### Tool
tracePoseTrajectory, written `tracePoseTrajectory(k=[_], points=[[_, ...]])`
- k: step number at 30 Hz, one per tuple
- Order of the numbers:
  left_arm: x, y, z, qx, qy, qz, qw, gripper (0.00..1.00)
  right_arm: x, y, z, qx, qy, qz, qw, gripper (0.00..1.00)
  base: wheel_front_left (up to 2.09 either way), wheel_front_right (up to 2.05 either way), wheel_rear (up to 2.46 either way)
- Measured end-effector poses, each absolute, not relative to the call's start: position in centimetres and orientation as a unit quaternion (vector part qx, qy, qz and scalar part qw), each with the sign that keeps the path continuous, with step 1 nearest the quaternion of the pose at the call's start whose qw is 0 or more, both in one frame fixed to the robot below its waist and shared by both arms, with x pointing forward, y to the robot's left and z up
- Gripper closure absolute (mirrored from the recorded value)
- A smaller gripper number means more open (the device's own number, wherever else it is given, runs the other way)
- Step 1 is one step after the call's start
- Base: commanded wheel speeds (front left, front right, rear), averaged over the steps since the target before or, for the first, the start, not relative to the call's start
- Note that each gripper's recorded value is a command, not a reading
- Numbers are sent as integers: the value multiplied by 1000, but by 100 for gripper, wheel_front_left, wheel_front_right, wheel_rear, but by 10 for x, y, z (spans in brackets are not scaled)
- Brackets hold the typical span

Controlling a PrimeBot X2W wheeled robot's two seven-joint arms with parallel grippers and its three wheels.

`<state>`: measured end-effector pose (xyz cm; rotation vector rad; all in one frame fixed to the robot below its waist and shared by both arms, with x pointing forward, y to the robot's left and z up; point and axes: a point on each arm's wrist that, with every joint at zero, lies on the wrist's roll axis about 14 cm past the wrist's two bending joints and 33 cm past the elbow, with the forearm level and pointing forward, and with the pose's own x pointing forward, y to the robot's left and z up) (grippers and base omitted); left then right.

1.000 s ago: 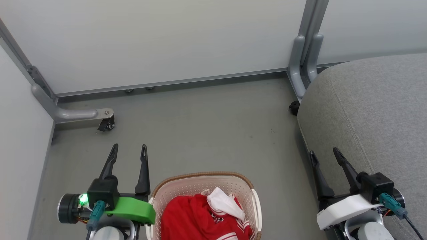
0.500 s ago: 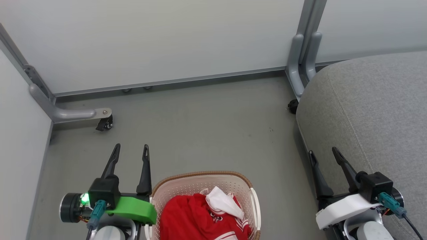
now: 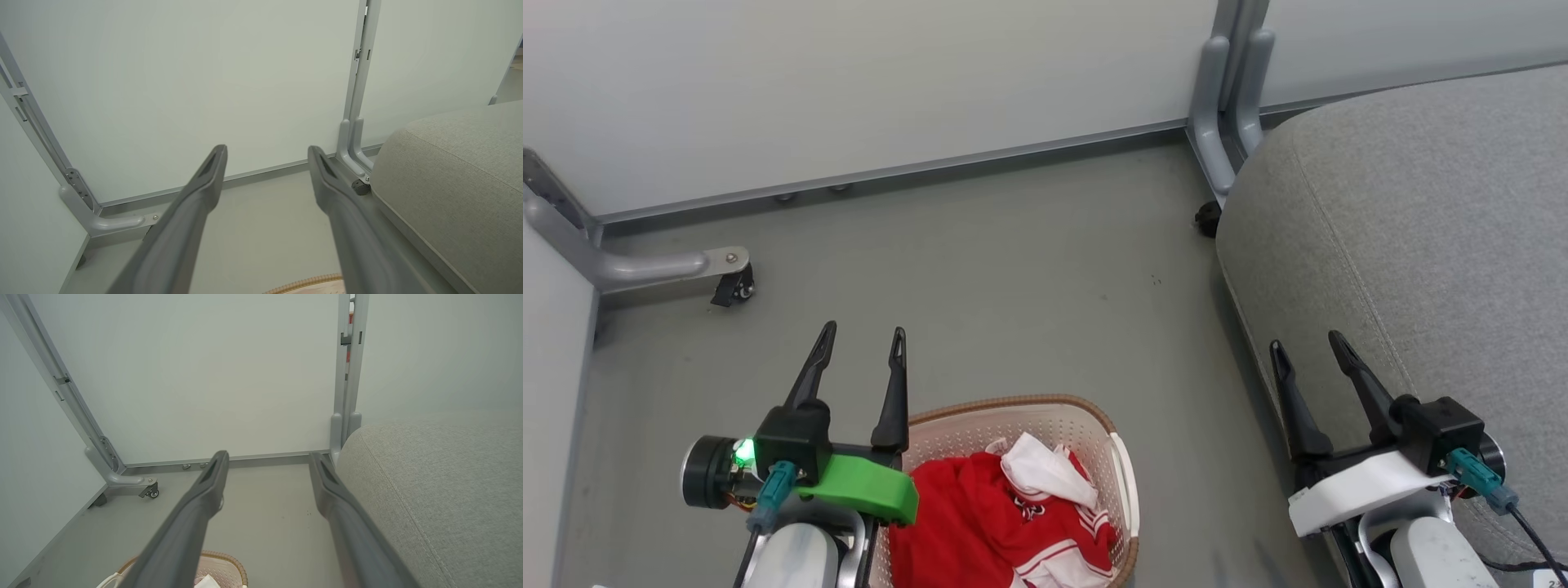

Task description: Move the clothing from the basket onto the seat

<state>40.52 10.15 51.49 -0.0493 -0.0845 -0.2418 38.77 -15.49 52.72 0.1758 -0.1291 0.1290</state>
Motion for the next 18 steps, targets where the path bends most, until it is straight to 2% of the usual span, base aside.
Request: tracePoseTrajectory(k=[9,18], points=[[431,71,499,-17,-25,-170,985,0,399,-172,524,86,-63,40,993,0,0,0,0],[454,40,457,-7,23,-227,974,0,412,-191,516,76,-57,14,995,0,0,0,0]])
